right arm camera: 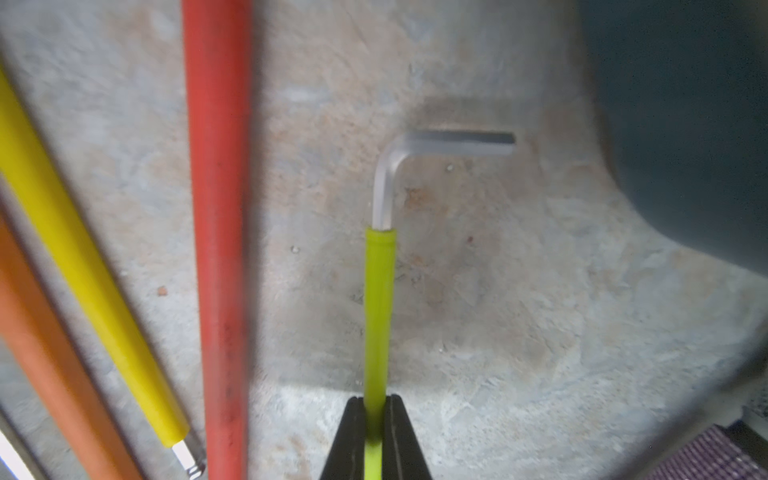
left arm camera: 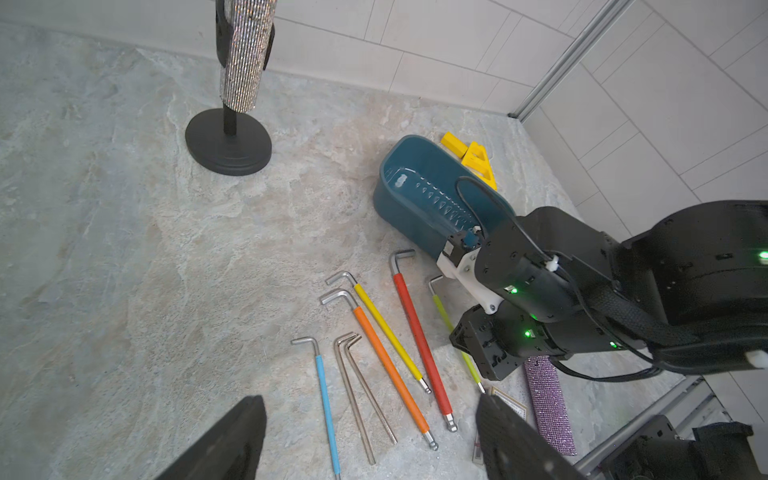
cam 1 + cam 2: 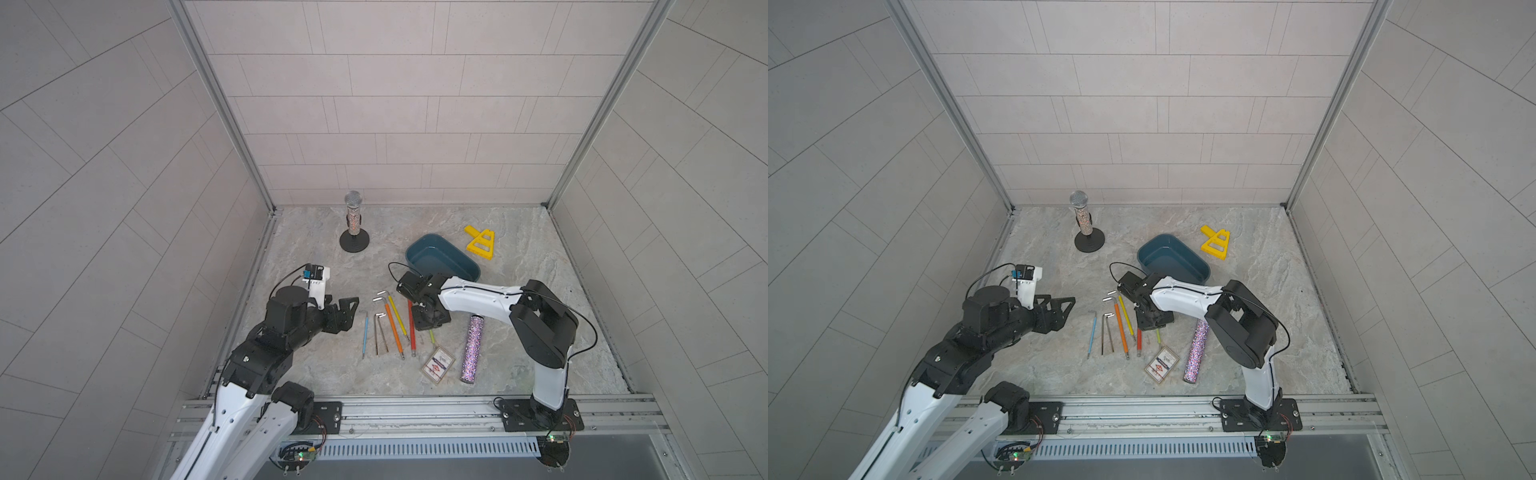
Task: Put the hex key on the desktop into the storage box
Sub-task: Pick up the Allen key from the center of the board, then place the Allen key in the storage box, then pick up the Allen key from the center of the board, then place the Allen key in the storage box.
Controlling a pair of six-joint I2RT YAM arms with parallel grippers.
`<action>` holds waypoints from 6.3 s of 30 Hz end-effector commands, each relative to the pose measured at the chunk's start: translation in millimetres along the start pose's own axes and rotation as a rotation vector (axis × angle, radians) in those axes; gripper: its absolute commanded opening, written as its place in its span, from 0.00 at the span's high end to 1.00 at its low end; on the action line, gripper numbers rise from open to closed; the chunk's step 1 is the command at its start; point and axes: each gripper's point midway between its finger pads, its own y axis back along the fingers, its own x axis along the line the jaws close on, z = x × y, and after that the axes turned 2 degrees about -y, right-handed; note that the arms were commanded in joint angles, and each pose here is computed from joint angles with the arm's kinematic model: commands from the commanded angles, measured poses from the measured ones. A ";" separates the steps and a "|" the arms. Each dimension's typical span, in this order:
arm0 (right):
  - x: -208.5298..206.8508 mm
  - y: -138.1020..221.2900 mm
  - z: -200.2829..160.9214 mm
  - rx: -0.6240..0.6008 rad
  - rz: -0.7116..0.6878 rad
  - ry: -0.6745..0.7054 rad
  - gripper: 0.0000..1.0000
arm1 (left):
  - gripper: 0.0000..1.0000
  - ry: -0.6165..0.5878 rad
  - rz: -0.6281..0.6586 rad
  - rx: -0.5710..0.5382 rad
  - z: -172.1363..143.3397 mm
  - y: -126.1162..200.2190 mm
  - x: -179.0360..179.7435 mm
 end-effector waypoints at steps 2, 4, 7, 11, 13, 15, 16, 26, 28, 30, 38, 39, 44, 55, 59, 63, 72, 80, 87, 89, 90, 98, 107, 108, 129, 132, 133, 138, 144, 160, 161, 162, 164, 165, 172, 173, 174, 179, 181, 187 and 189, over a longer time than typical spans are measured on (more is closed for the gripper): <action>1.5 39.4 8.1 -0.072 0.006 0.057 1.00 | 0.13 -0.032 -0.019 -0.035 3.0 1.1 -3.8; 3.5 51.8 10.8 -0.092 0.023 0.067 1.00 | 0.12 -0.033 -0.022 -0.034 2.5 0.7 -4.5; 3.3 73.1 19.3 -0.141 0.036 0.088 1.00 | 0.12 -0.035 -0.034 -0.032 2.0 0.4 -6.6; -3.6 111.5 38.8 -0.230 0.025 0.140 1.00 | 0.12 -0.044 -0.064 -0.032 1.2 1.3 -12.4; -12.1 128.4 52.2 -0.273 0.016 0.155 1.00 | 0.13 -0.050 -0.082 -0.032 -0.3 2.5 -16.1; -23.0 138.3 66.0 -0.296 0.011 0.164 1.00 | 0.12 -0.059 -0.107 -0.041 -0.7 4.3 -21.0; -30.1 142.3 73.8 -0.306 0.012 0.162 1.00 | 0.12 -0.061 -0.121 -0.044 -1.1 5.3 -23.6; -99.8 132.0 140.3 -0.285 0.047 0.122 1.00 | 0.05 -0.035 -0.123 -0.020 -7.1 17.1 -25.5; -104.1 121.4 149.8 -0.272 0.059 0.134 1.00 | 0.05 -0.042 -0.129 -0.023 -9.0 18.1 -26.5; -106.2 105.8 155.4 -0.242 0.040 0.162 1.00 | 0.04 -0.043 -0.136 -0.033 -8.3 17.7 -27.7; -97.3 47.3 163.4 -0.117 -0.014 0.301 1.00 | 0.04 -0.047 -0.126 -0.034 -7.0 12.5 -26.0; -95.8 41.9 163.9 -0.108 -0.015 0.315 1.00 | 0.04 -0.046 -0.126 -0.032 -7.5 12.2 -25.9; -86.9 20.4 160.7 -0.047 -0.010 0.383 1.00 | 0.04 -0.048 -0.125 -0.039 -6.4 13.6 -25.8; -64.1 -7.2 139.5 0.042 -0.033 0.487 1.00 | 0.04 -0.048 -0.120 -0.042 -6.1 12.7 -24.8; -63.5 -10.1 138.3 0.050 -0.046 0.493 0.98 | 0.04 -0.049 -0.120 -0.045 -5.6 13.1 -24.9; -67.5 -7.2 142.1 0.035 -0.076 0.482 0.60 | 0.04 -0.049 -0.119 -0.045 -6.2 12.9 -24.5; -68.5 28.6 161.0 -0.087 -0.085 0.424 0.54 | 0.03 -0.050 -0.119 -0.050 -5.3 13.7 -24.6; -54.5 118.9 172.3 -0.324 -0.029 0.203 0.59 | 0.04 -0.050 -0.107 -0.057 -4.4 14.1 -22.6; 17.2 116.8 106.6 -0.306 0.040 0.040 0.57 | 0.04 -0.056 -0.126 -0.070 -2.9 16.8 -25.9; 32.4 104.0 88.2 -0.270 0.066 -0.009 0.57 | 0.04 -0.058 -0.133 -0.079 -1.9 18.6 -27.1; 37.7 97.3 80.8 -0.257 0.072 -0.035 0.57 | 0.03 -0.059 -0.136 -0.083 -1.7 19.4 -27.5; 43.4 48.0 54.5 -0.169 0.017 -0.092 0.57 | 0.03 -0.059 -0.124 -0.085 -2.0 20.1 -25.4; 41.8 10.4 47.7 -0.071 0.036 -0.117 0.61 | 0.03 -0.059 -0.126 -0.091 -1.0 21.1 -25.7; 42.0 8.1 48.4 -0.065 0.037 -0.113 0.62 | 0.04 -0.059 -0.125 -0.092 -0.8 21.3 -25.7; 42.5 -23.4 44.3 0.017 0.030 -0.108 0.73 | 0.03 -0.060 -0.127 -0.093 -0.6 20.8 -25.9; 44.0 -28.9 41.6 0.036 0.026 -0.102 0.80 | 0.04 -0.060 -0.126 -0.095 -0.3 20.9 -25.8; 44.0 -30.1 41.1 0.038 0.024 -0.102 0.82 | 0.04 -0.060 -0.126 -0.095 -0.3 20.9 -25.8; 43.9 -29.2 41.1 0.031 0.021 -0.093 0.94 | 0.03 -0.059 -0.118 -0.102 0.4 22.0 -24.3; 54.1 10.1 55.2 -0.060 0.031 0.025 1.00 | 0.03 -0.059 -0.118 -0.103 0.7 21.9 -24.3; -35.5 156.3 135.9 -0.369 -0.023 0.236 1.00 | 0.04 -0.058 -0.111 -0.111 1.5 22.5 -22.9; -44.3 154.8 141.2 -0.365 -0.021 0.241 1.00 | 0.04 -0.057 -0.112 -0.111 1.5 22.5 -23.0; -52.9 153.3 146.8 -0.365 -0.027 0.241 1.00 | 0.04 -0.057 -0.111 -0.110 1.2 22.1 -22.8; -70.1 145.4 158.8 -0.359 -0.056 0.247 1.00 | 0.04 -0.059 -0.113 -0.107 0.9 21.7 -23.1; -78.5 140.7 164.0 -0.352 -0.078 0.244 1.00 | 0.04 -0.058 -0.112 -0.106 0.8 21.5 -23.0; -94.2 94.0 188.0 -0.254 -0.122 0.275 1.00 | 0.04 -0.058 -0.112 -0.108 1.2 21.8 -22.9; -93.1 87.4 189.6 -0.242 -0.124 0.284 1.00 | 0.04 -0.058 -0.112 -0.108 1.1 21.8 -23.0; -91.4 82.5 190.6 -0.234 -0.121 0.294 1.00 | 0.04 -0.058 -0.111 -0.109 1.3 22.0 -22.9; -86.8 56.0 191.1 -0.186 -0.115 0.304 1.00 | 0.04 -0.058 -0.110 -0.108 1.3 21.7 -22.8; -82.5 47.7 189.5 -0.174 -0.095 0.308 1.00 | 0.04 -0.058 -0.109 -0.106 0.9 21.2 -22.5; -74.7 27.7 186.0 -0.144 -0.064 0.321 1.00 | 0.04 -0.058 -0.111 -0.105 0.9 20.8 -22.8; -73.0 26.0 187.9 -0.155 -0.063 0.323 1.00 | 0.04 -0.057 -0.112 -0.105 1.0 20.8 -23.1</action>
